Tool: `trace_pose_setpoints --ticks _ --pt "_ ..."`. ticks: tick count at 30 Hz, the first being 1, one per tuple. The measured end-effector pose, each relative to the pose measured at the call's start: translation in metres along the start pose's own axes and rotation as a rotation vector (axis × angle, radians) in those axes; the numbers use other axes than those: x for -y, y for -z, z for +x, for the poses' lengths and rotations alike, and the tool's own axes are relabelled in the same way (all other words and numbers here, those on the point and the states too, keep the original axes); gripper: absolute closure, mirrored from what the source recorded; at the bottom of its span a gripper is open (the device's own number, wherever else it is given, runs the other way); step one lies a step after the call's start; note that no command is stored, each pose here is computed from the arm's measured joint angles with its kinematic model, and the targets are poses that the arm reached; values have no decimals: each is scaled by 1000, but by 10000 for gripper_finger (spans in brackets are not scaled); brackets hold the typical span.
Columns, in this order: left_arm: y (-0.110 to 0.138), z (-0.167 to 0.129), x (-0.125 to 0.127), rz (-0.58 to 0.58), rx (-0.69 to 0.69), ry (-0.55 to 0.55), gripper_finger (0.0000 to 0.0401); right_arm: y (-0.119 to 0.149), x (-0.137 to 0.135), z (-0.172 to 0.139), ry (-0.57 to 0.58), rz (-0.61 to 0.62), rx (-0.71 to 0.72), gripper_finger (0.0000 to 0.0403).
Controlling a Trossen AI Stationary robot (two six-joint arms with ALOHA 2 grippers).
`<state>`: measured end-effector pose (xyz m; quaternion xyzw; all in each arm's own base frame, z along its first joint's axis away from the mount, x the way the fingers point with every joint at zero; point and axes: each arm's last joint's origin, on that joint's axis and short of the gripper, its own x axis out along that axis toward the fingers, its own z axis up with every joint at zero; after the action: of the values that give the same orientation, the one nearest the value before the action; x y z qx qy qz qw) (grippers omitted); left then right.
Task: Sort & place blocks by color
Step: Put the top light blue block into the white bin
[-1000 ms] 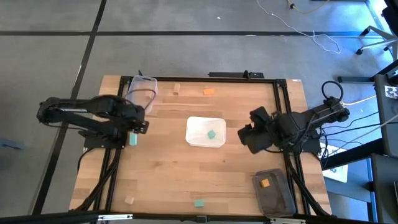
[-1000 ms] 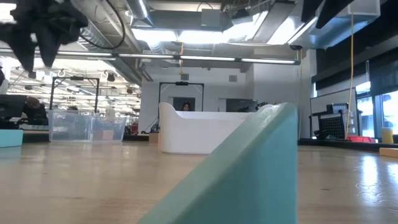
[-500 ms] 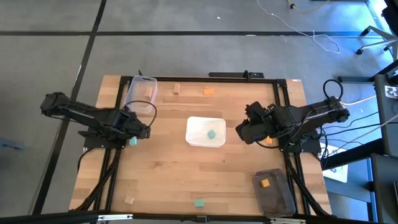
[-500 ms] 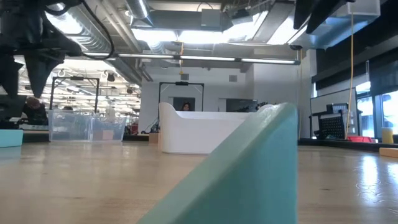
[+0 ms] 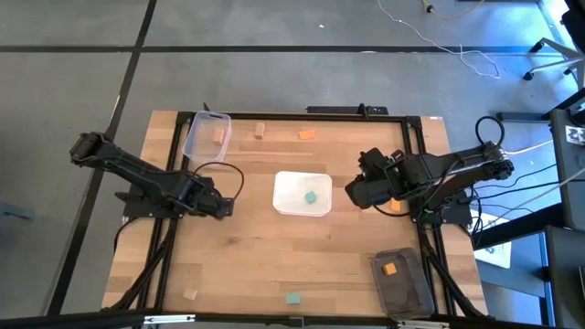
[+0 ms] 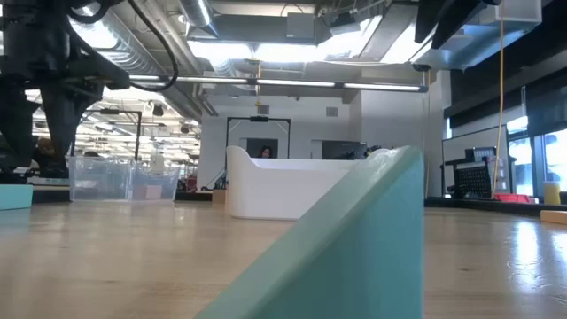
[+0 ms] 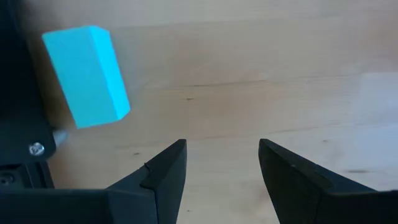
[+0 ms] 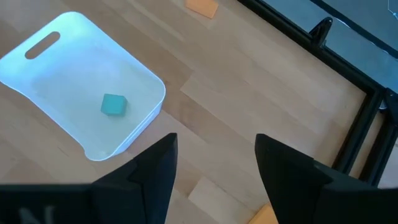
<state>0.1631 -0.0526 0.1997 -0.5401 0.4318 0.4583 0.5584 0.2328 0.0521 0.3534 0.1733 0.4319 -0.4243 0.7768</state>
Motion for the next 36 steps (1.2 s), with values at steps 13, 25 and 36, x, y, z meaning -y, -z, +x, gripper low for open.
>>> trace_pose_setpoints --ticks 13,25,36 --pt "12 20 1 -75 61 -132 209 -1 -1 0 -10 -48 5 187" --pt "9 7 -1 -100 141 -257 209 -2 -4 0 -37 -89 19 187" --pt "6 12 -15 -249 183 -365 209 -10 -12 1 -110 -143 70 187"
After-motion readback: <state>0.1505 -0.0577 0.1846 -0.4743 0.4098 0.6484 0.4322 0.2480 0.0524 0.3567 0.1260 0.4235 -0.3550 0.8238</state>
